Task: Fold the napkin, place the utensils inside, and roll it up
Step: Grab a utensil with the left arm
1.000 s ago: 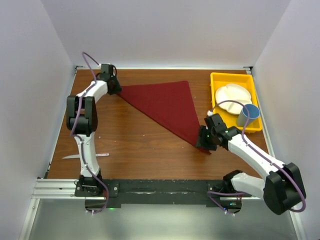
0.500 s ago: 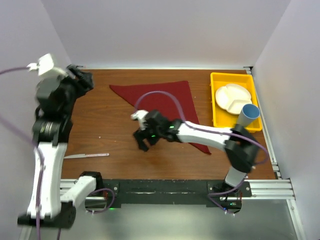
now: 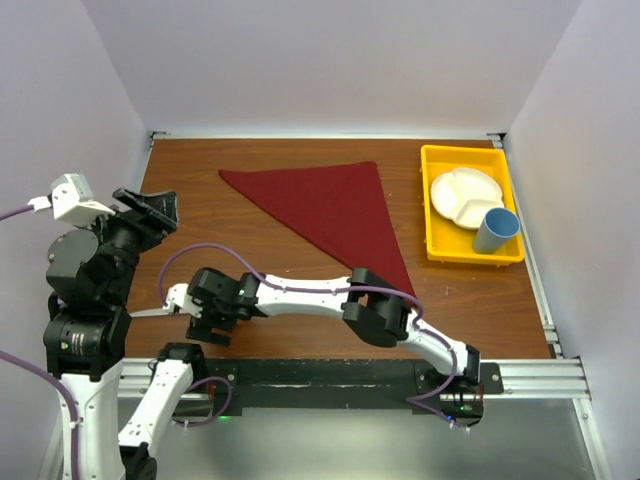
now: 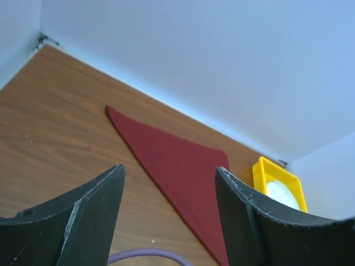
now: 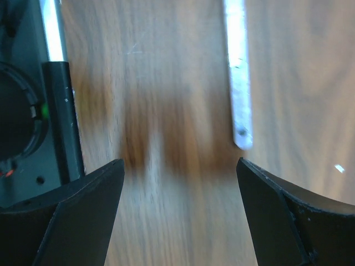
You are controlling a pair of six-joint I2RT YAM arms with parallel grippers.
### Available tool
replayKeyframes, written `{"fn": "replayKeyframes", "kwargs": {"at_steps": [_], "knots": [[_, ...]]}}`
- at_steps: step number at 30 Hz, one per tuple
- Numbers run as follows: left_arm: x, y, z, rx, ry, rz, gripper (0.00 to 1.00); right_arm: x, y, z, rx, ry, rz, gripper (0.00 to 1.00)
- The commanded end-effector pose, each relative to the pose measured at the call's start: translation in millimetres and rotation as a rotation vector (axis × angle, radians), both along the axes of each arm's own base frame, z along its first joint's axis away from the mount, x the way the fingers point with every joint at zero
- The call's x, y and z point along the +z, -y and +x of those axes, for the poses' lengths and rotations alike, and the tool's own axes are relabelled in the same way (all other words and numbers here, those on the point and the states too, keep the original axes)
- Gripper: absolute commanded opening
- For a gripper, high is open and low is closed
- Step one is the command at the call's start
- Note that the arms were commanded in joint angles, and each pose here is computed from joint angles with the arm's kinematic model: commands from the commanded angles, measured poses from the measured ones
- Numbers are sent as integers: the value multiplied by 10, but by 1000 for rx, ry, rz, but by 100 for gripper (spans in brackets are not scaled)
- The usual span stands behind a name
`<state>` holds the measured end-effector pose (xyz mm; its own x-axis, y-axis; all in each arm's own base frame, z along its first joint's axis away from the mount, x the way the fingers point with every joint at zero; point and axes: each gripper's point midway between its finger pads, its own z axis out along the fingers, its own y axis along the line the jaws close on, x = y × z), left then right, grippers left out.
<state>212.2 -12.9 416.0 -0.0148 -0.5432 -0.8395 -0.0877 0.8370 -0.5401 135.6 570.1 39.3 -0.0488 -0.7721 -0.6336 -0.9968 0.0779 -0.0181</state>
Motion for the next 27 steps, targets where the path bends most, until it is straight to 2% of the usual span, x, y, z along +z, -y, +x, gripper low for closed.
{"fn": "replayKeyframes", "kwargs": {"at_steps": [1,11,15,17,19,20,21,22,24,25,26,27], "knots": [[1,112,-31,-58,6,-32,71,94,-130,169,9,75,2,86],[146,196,-21,-102,56,-51,71,-156,-288,241,33,96,-13,82],[223,199,-43,-104,76,-53,71,-253,-316,174,61,61,-7,71],[274,231,-68,-125,88,-48,71,-307,-306,194,55,69,-14,58],[277,230,-59,-125,86,-42,71,-329,-281,232,43,81,-31,52],[264,229,-51,-123,82,-41,71,-275,-265,259,28,92,-32,55],[234,228,-29,-122,70,-38,71,-234,-242,295,4,105,-37,65],[144,148,7,-74,37,-36,71,-177,-224,329,-10,106,-37,70],[-82,37,87,7,-44,-79,71,122,-185,420,-81,83,8,73],[-288,-125,92,111,-119,-95,71,52,-19,564,-137,40,-10,73],[-506,-195,121,164,-182,-110,73,169,-3,639,-210,-28,45,73],[-660,-245,151,215,-227,-146,76,500,29,630,-221,-105,123,73]]}}
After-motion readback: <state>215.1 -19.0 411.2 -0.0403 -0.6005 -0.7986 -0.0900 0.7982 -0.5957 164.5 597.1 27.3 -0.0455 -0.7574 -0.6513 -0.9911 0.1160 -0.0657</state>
